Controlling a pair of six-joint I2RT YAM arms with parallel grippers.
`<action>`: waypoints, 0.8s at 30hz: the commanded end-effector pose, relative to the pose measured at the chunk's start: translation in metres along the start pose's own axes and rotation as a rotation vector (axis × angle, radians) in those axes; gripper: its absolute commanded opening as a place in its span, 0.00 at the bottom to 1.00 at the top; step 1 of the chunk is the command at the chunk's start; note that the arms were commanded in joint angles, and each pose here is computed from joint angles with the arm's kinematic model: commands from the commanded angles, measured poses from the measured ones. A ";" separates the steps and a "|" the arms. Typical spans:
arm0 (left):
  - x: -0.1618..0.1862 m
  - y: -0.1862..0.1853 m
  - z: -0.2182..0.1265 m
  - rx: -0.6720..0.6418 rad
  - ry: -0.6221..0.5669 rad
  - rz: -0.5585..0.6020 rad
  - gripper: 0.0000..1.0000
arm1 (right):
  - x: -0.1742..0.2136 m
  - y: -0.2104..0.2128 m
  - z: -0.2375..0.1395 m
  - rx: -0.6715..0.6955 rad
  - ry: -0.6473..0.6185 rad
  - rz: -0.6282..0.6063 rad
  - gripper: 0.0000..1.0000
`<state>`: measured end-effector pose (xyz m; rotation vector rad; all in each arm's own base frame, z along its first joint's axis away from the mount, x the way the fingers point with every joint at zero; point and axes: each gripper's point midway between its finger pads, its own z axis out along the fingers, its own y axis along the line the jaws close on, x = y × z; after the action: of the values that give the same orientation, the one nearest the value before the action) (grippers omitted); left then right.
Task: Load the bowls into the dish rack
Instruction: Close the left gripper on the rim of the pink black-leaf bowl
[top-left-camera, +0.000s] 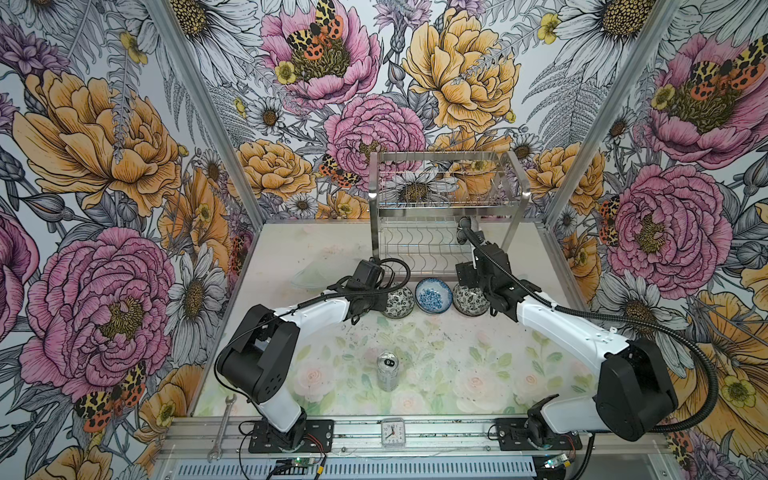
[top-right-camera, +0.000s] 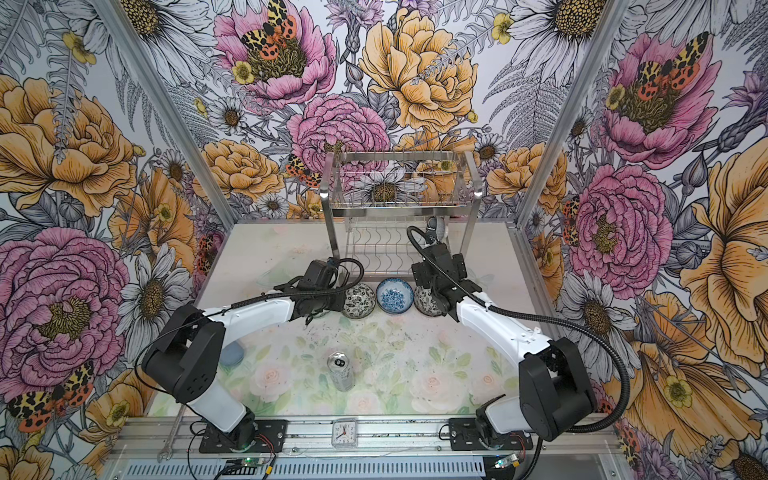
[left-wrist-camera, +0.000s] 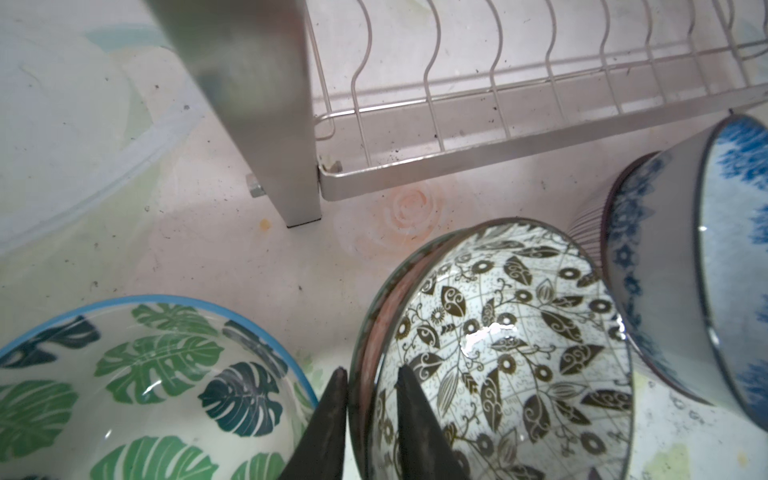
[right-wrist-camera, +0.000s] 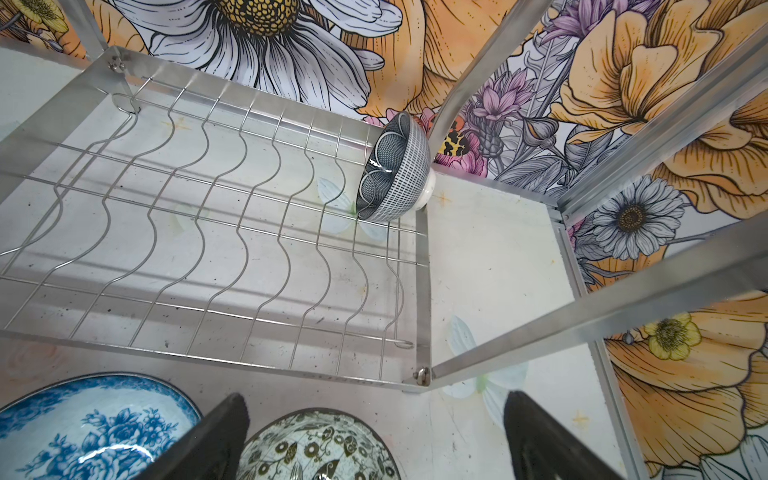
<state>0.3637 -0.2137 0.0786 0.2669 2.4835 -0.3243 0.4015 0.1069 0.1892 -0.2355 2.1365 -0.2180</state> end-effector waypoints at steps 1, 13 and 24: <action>-0.013 -0.002 -0.002 -0.016 -0.027 0.010 0.20 | -0.010 -0.007 -0.008 0.005 -0.022 0.009 0.98; -0.019 -0.001 -0.009 -0.029 -0.047 0.012 0.00 | -0.006 -0.009 -0.013 0.005 -0.024 0.019 0.98; -0.044 -0.005 -0.033 -0.013 -0.132 0.016 0.00 | -0.008 -0.005 -0.016 -0.027 -0.031 0.041 1.00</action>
<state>0.3651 -0.2082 0.0852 0.2607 2.4828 -0.2742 0.3964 0.1033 0.1963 -0.2297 2.1338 -0.2094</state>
